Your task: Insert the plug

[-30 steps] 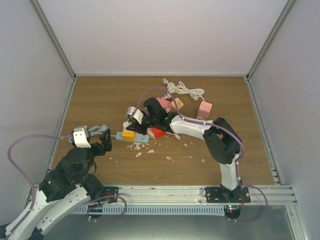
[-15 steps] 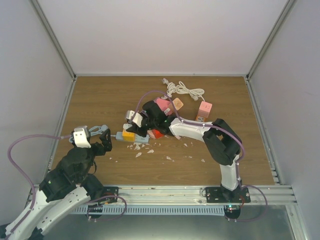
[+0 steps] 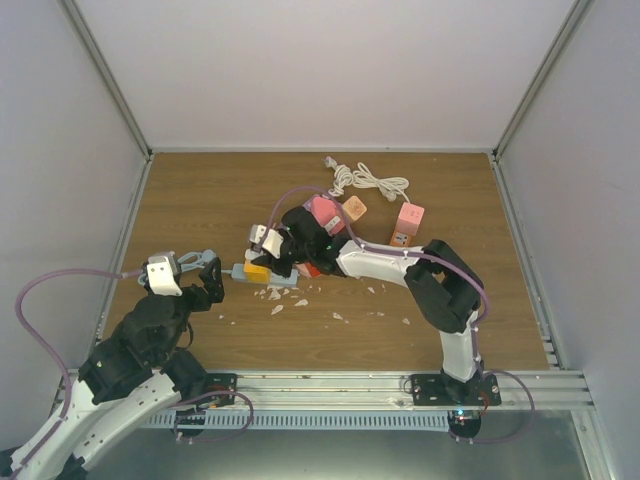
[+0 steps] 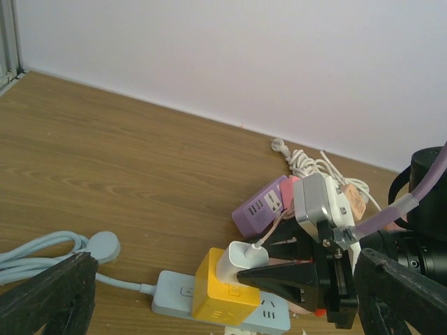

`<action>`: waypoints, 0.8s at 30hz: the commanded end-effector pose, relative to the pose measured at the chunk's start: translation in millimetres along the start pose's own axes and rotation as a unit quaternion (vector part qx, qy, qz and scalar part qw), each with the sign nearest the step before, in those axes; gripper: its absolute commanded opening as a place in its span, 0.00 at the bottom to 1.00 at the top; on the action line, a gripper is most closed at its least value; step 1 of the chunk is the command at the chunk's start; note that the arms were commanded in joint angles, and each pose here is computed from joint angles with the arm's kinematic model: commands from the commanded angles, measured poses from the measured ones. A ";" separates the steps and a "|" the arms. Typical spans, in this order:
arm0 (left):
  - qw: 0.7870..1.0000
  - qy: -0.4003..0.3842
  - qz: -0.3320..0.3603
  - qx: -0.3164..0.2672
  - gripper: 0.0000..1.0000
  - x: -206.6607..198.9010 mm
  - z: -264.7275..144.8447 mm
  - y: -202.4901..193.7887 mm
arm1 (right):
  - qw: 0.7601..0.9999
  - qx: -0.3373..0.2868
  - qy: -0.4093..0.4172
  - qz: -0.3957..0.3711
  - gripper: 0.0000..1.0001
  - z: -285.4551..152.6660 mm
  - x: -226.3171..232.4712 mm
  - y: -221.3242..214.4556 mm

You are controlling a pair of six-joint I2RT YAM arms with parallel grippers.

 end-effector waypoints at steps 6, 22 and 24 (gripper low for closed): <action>1.000 -0.003 -0.010 -0.015 0.99 -3.8 3.3 4.1 | 0.977 0.205 0.009 0.051 0.01 6.8 28.4 -100.3; 1.000 0.004 -0.008 -0.004 0.99 -5.7 7.5 1.7 | 0.993 0.015 -0.014 0.120 0.67 -51.7 7.1 35.4; 1.000 0.007 -0.009 -0.004 0.99 -5.1 7.7 1.5 | 0.992 0.010 -0.012 0.127 0.69 -58.2 10.7 35.1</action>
Point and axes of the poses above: each gripper's point midway between its finger pads, its own z axis out along the fingers, its own x axis along the line the jaws close on, y = z × x, the point moved 5 cm from there along -z, back along the fingers, and after that the axes turned 2 degrees about -z, right-handed, at the moved point
